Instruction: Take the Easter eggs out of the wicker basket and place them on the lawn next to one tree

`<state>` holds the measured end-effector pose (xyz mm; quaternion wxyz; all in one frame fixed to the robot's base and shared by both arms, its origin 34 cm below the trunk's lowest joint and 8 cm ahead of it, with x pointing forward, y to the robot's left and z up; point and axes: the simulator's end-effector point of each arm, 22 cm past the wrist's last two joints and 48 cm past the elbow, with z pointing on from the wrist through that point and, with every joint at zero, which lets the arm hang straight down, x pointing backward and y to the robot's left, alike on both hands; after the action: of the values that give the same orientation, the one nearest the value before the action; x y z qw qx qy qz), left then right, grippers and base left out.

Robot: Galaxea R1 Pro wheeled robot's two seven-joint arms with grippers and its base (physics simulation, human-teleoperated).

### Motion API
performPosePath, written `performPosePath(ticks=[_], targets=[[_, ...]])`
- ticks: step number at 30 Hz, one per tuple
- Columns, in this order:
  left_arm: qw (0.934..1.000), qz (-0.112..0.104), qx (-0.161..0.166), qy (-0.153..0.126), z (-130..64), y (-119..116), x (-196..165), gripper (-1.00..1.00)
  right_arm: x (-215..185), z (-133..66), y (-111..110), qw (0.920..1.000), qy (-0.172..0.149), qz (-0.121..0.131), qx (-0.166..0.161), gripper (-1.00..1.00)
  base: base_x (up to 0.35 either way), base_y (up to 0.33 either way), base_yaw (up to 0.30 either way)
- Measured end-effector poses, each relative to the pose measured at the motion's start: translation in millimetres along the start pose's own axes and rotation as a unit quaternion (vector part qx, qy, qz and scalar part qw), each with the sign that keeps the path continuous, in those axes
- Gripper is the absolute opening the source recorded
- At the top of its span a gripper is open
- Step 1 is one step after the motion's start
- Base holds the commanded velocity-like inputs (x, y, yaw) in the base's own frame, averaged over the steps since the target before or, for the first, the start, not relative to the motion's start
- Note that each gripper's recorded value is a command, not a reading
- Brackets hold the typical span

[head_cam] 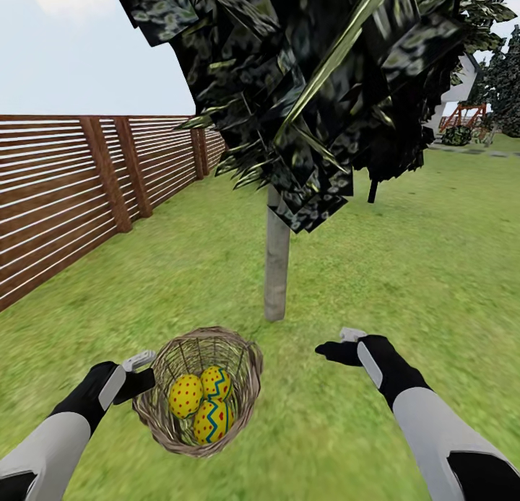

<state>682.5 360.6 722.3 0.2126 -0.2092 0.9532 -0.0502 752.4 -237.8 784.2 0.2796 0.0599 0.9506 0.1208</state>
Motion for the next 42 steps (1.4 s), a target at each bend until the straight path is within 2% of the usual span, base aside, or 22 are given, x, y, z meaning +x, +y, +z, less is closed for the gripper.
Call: performPosePath(ticks=[42], targets=[[1.0, 0.0, 0.0, 0.007, 59.3, 10.6, 27.8, -1.0, 30.1, 51.4, -17.2, 1.0, 0.0, 0.0, -0.001, 1.0, 0.0, 0.0, 0.0]])
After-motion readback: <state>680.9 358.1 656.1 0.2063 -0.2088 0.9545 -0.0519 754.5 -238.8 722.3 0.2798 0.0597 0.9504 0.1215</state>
